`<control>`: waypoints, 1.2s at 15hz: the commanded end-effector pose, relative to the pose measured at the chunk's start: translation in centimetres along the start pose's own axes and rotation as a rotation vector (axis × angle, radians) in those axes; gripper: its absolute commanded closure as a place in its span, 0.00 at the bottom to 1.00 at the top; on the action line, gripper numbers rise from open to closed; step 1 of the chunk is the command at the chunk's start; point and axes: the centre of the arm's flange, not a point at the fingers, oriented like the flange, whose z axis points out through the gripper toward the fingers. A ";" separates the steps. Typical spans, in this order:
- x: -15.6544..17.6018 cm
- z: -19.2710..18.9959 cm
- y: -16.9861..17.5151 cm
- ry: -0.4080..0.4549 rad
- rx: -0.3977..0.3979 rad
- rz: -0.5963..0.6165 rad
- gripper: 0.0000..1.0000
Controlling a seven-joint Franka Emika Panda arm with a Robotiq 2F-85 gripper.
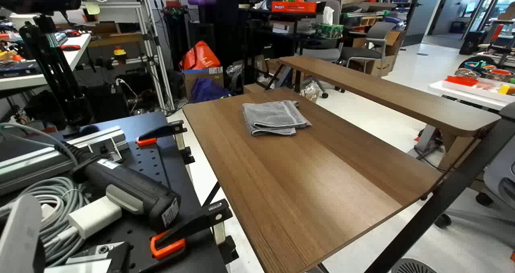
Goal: Move the grey towel to the right
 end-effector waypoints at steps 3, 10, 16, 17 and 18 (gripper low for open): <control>0.0 -0.1 0.0 0.002 -0.001 0.000 0.00; 5.3 4.4 -5.3 -0.062 0.020 -0.106 0.00; 10.9 11.3 -14.0 -0.079 0.053 -0.246 0.00; 11.6 12.5 -15.5 -0.074 0.060 -0.270 0.00; 12.4 13.9 -17.6 -0.070 0.067 -0.302 0.00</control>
